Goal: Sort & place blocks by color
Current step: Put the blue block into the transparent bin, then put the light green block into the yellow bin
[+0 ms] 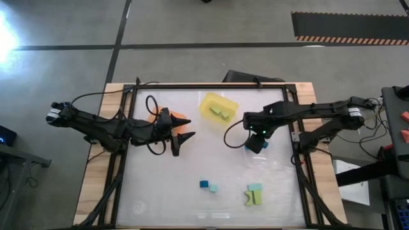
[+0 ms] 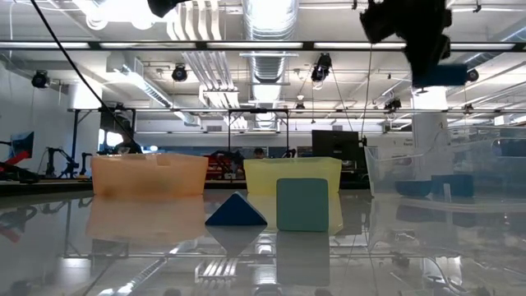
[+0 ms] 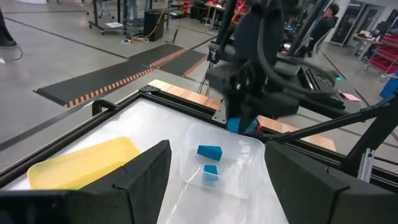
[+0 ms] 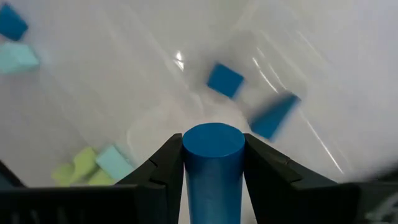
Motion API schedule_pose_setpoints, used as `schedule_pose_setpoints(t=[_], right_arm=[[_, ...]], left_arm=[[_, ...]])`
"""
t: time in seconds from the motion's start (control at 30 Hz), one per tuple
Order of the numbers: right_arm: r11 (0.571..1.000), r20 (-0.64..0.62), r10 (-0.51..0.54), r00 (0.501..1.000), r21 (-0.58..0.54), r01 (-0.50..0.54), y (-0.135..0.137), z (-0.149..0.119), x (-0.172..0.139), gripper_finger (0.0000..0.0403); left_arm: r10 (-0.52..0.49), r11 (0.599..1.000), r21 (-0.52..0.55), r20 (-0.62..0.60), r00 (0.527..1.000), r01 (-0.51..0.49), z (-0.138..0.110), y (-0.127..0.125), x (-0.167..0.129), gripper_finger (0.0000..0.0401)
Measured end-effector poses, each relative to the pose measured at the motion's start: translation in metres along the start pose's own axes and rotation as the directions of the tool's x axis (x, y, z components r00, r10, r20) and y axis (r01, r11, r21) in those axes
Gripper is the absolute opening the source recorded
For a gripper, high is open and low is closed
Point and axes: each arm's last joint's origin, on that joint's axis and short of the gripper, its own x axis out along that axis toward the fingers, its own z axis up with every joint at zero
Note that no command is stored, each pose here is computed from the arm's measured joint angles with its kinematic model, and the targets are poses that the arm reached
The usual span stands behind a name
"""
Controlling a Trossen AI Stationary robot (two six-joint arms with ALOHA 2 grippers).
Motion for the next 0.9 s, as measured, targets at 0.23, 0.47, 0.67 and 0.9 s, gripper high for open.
schedule_pose_setpoints(t=[0.23,0.47,0.67,0.9], right_arm=[[0.997,0.044,0.057,0.997,-0.054,-0.055,-0.002,0.001,0.048,0.0121],[0.999,-0.048,0.029,0.998,-0.018,-0.03,-0.016,-0.017,0.088,0.0121],[0.999,-0.035,0.038,0.999,0.022,-0.037,-0.02,-0.02,0.103,0.0159],[0.999,-0.03,0.04,0.999,0.033,-0.039,-0.02,-0.02,0.102,0.0198]], left_arm=[[0.0,1.0,0.0,0.0,1.0,0.0,0.0,0.0,0.0,0.0245],[0.001,1.0,0.001,0.0,1.0,-0.001,0.0,0.0,0.0,0.0245],[0.001,1.0,0.001,-0.001,1.0,-0.001,0.0,0.0,0.0,0.0245],[0.002,1.0,0.001,0.0,1.0,-0.002,0.0,0.0,0.0,0.0245]])
